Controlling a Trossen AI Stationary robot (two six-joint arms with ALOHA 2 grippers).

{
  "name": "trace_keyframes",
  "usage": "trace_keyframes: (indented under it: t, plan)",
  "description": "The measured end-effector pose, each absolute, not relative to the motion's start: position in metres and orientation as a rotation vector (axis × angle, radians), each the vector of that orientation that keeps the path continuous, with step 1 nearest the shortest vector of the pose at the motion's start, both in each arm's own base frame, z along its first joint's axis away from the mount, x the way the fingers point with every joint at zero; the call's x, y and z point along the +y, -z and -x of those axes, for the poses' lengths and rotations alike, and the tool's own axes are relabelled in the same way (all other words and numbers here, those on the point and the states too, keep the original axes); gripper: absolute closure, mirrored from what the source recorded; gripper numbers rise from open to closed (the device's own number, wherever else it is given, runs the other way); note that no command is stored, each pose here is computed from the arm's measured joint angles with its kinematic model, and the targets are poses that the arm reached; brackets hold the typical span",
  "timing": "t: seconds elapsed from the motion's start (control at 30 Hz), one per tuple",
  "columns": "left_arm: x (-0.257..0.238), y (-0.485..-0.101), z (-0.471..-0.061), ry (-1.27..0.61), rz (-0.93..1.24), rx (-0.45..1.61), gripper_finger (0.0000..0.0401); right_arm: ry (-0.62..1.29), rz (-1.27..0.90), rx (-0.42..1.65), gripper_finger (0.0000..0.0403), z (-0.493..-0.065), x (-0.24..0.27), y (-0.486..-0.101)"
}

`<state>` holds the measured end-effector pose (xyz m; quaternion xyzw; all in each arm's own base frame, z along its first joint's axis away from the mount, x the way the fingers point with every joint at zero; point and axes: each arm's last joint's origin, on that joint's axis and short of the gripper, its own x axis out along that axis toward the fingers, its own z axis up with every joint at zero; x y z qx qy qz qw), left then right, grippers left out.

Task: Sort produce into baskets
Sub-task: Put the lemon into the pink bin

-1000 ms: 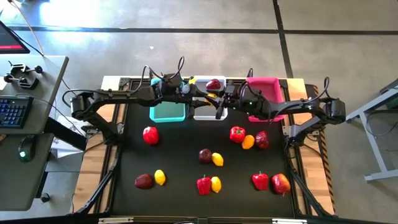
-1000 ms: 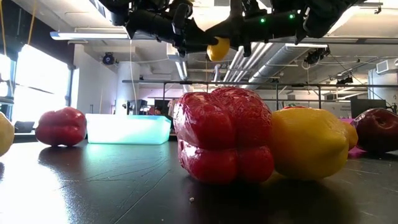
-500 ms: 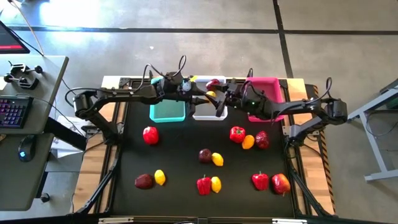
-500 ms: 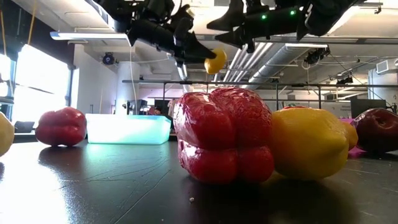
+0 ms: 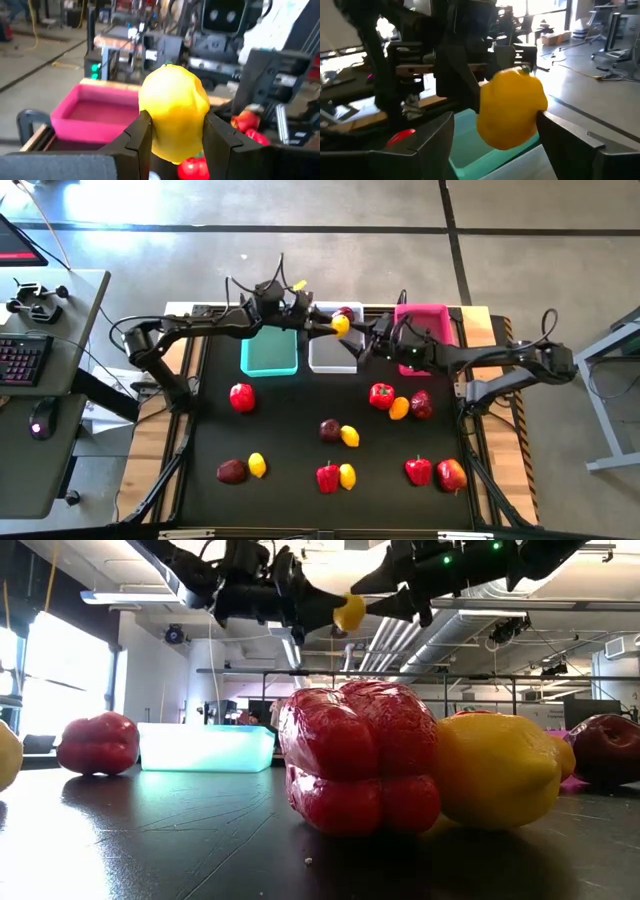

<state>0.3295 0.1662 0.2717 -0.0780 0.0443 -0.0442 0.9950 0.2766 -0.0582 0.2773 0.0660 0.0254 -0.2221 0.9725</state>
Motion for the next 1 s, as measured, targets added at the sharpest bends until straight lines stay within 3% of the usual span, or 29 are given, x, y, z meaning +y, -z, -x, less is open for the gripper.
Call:
trace_keyframes:
  t: [0.47,0.77,1.0]
  plan:
    - [0.173,-0.270,-0.336,0.172,0.179,-0.024,0.0295,0.527,-0.173,0.020,0.0128,-0.281,-0.057,-0.274]
    - [0.164,-0.272,-0.340,0.181,0.134,-0.042,0.0295,0.444,-0.230,-0.037,0.0128,-0.281,-0.062,-0.279]
    - [0.164,-0.277,-0.340,0.171,0.115,-0.086,0.0296,0.449,-0.240,-0.019,0.0153,-0.281,-0.063,-0.277]
